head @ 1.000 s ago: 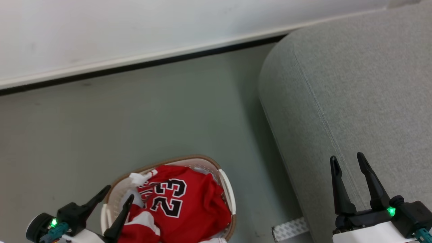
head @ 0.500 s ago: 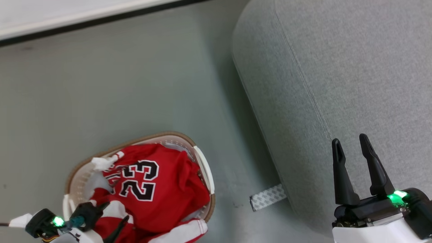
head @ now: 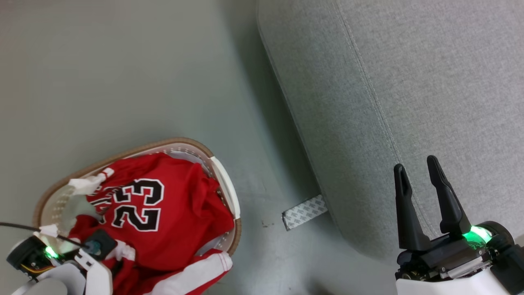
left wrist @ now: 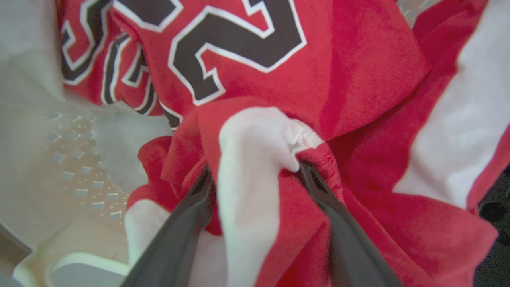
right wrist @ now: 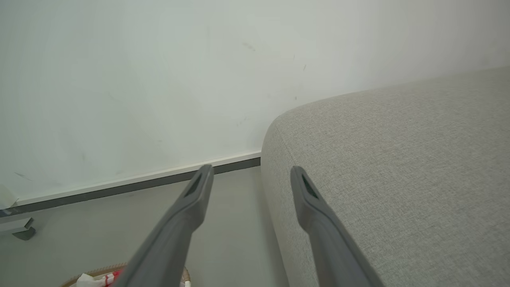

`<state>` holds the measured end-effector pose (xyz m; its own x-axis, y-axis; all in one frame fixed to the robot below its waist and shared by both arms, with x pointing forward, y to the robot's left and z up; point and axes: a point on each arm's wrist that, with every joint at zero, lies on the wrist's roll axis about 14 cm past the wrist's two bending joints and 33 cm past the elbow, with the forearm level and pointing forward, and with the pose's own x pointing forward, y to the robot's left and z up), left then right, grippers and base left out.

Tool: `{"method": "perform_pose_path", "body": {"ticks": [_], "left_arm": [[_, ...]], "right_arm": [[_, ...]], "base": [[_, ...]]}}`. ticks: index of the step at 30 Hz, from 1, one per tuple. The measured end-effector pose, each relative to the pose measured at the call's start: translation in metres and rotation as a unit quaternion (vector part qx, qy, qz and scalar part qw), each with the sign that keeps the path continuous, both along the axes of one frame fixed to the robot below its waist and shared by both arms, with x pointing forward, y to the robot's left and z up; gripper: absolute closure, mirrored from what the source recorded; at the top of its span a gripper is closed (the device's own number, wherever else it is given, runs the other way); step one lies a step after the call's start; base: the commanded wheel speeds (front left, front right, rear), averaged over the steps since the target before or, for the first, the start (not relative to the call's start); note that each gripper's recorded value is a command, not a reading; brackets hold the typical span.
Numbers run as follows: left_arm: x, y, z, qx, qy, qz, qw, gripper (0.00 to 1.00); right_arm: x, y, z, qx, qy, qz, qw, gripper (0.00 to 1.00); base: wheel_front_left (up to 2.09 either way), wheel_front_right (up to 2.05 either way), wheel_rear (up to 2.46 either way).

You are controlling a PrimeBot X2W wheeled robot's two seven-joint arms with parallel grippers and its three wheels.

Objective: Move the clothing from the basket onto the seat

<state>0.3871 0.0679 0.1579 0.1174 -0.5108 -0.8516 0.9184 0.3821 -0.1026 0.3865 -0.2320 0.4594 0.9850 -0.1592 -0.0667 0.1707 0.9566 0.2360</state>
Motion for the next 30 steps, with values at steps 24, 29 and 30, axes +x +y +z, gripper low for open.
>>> {"method": "perform_pose_path", "body": {"ticks": [24,29,30], "left_arm": [[-0.006,-0.046,0.035,-0.052,-0.019,-0.002,0.998,1.0],[0.005,-0.068,0.081,-0.124,-0.045,0.062,0.989,1.0],[0.008,-0.068,0.089,-0.132,-0.054,0.071,0.987,1.0]], "right_arm": [[-0.009,-0.008,0.012,-0.012,-0.013,-0.008,1.0,0.0],[-0.008,-0.005,0.023,-0.021,-0.032,0.003,0.999,0.0],[-0.007,-0.004,0.025,-0.021,-0.036,0.006,0.999,0.0]], "base": [[0.0,0.0,0.0],[0.0,0.0,0.0],[0.0,0.0,0.0]]}}
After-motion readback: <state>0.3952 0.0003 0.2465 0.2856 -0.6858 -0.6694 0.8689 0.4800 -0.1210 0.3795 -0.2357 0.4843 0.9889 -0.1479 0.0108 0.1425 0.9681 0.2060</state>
